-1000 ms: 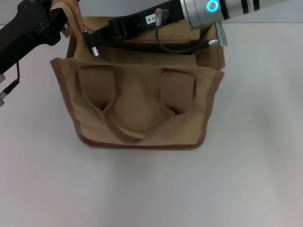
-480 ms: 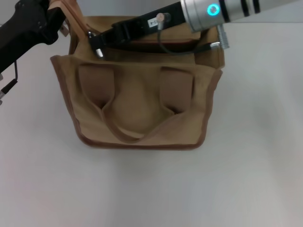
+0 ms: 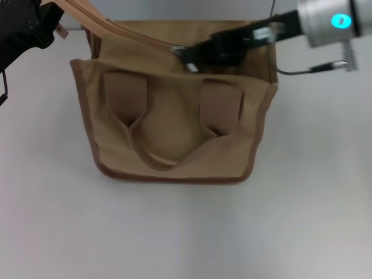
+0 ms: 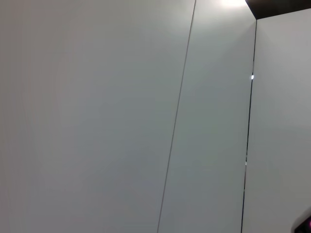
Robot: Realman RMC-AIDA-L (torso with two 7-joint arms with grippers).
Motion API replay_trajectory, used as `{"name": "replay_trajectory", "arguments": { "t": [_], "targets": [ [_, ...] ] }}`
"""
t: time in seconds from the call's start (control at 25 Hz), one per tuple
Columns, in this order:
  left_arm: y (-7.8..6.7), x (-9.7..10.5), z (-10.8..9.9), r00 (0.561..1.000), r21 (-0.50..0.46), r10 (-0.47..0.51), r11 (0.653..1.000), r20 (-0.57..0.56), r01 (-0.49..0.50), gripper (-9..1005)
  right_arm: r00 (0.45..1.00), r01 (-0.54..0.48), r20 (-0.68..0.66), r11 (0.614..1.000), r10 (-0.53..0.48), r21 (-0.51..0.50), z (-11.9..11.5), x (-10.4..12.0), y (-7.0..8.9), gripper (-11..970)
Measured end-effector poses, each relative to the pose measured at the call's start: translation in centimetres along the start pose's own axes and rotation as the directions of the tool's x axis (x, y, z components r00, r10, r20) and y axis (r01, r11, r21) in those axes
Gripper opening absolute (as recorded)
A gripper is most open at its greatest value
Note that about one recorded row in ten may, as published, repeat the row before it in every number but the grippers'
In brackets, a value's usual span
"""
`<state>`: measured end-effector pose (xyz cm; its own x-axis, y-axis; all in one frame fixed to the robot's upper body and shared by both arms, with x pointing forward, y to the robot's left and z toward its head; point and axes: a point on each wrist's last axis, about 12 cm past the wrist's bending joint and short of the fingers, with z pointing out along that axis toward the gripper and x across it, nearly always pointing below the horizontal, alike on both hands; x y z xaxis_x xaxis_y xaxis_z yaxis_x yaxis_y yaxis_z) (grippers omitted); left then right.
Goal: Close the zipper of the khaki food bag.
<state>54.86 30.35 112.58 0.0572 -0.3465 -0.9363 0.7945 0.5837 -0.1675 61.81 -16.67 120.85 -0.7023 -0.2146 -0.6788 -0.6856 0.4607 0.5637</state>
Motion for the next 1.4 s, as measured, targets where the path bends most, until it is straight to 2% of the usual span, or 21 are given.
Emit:
{"name": "replay_trajectory", "arguments": {
  "t": [0.08,0.12,0.16,0.32,0.68,0.88,0.92,1.04,1.08,1.12,1.16,1.2,1.28,1.32,1.36,1.4],
  "targets": [
    [0.1,-0.1,-0.1,1.0,-0.002,0.001,1.0,0.001,-0.001,5,1.0,-0.02,0.022,1.0,0.019,0.019,-1.6,0.6,-0.5,21],
    [0.1,-0.1,-0.1,1.0,-0.002,0.002,1.0,0.001,-0.002,5,0.998,-0.044,0.049,0.999,0.043,0.027,-3.1,1.2,-1.1,25],
    [0.1,-0.1,-0.1,1.0,-0.002,0.002,1.0,0.001,-0.002,5,0.998,-0.044,0.049,0.999,0.043,0.027,-3.1,1.2,-1.1,29],
    [0.1,-0.1,-0.1,1.0,-0.003,-0.002,1.0,0.002,0.002,5,0.992,-0.083,0.095,0.996,0.08,0.031,-5.7,2.3,-1.9,46],
    [0.3,-0.3,-0.2,1.0,-0.006,-0.013,1.0,-0.001,0.013,6,0.993,-0.075,0.095,0.997,0.074,0.01,-6.7,3.2,-2.0,84],
    [0.3,-0.3,-0.2,1.0,-0.008,-0.016,1.0,-0.002,0.016,6,0.981,-0.025,0.191,0.998,0.037,-0.065,-8.1,3.8,-2.1,106],
    [0.3,-0.2,-0.2,1.0,-0.009,-0.018,1.0,-0.002,0.018,6,0.965,0.014,0.263,0.99,0.023,-0.139,-8.8,4.5,-2.2,110],
    [0.3,-0.2,-0.2,1.0,-0.012,-0.022,1.0,-0.003,0.022,6,0.945,0.102,0.326,0.972,-0.028,-0.213,-9.6,5.4,-2.0,123],
    [0.3,-0.2,-0.2,1.0,-0.012,-0.024,1.0,-0.003,0.024,6,0.945,0.102,0.326,0.972,-0.028,-0.213,-9.6,5.4,-2.0,127],
    [0.3,-0.2,-0.2,1.0,-0.012,-0.026,1.0,-0.003,0.026,6,0.923,0.216,0.369,0.944,-0.114,-0.249,-10.0,6.7,-1.8,131],
    [0.3,-0.2,-0.2,1.0,-0.013,-0.028,1.0,-0.003,0.028,6,0.923,0.216,0.369,0.944,-0.114,-0.249,-10.0,6.7,-1.8,174],
    [0.3,-0.2,-0.2,1.0,-0.013,-0.029,0.999,-0.003,0.029,6,0.91,0.263,0.386,0.929,-0.149,-0.26,-10.0,7.4,-1.7,217],
    [0.3,-0.2,-0.1,1.0,-0.012,-0.03,0.999,-0.003,0.03,6,0.87,0.372,0.434,0.89,-0.236,-0.262,-10.0,9.3,-1.5,302],
    [0.3,-0.2,-0.1,1.0,-0.011,-0.031,0.999,-0.002,0.031,6,0.822,0.464,0.478,0.852,-0.31,-0.244,-9.7,11.3,-1.5,345],
    [0.3,-0.2,-0.1,1.0,-0.011,-0.031,0.999,-0.002,0.031,6,0.799,0.496,0.498,0.837,-0.336,-0.231,-9.6,12.3,-1.5,390],
    [0.3,-0.2,-0.1,1.0,-0.012,-0.03,0.999,-0.003,0.03,6,0.799,0.496,0.498,0.837,-0.336,-0.231,-9.6,12.3,-1.5,435]
  ]
}}
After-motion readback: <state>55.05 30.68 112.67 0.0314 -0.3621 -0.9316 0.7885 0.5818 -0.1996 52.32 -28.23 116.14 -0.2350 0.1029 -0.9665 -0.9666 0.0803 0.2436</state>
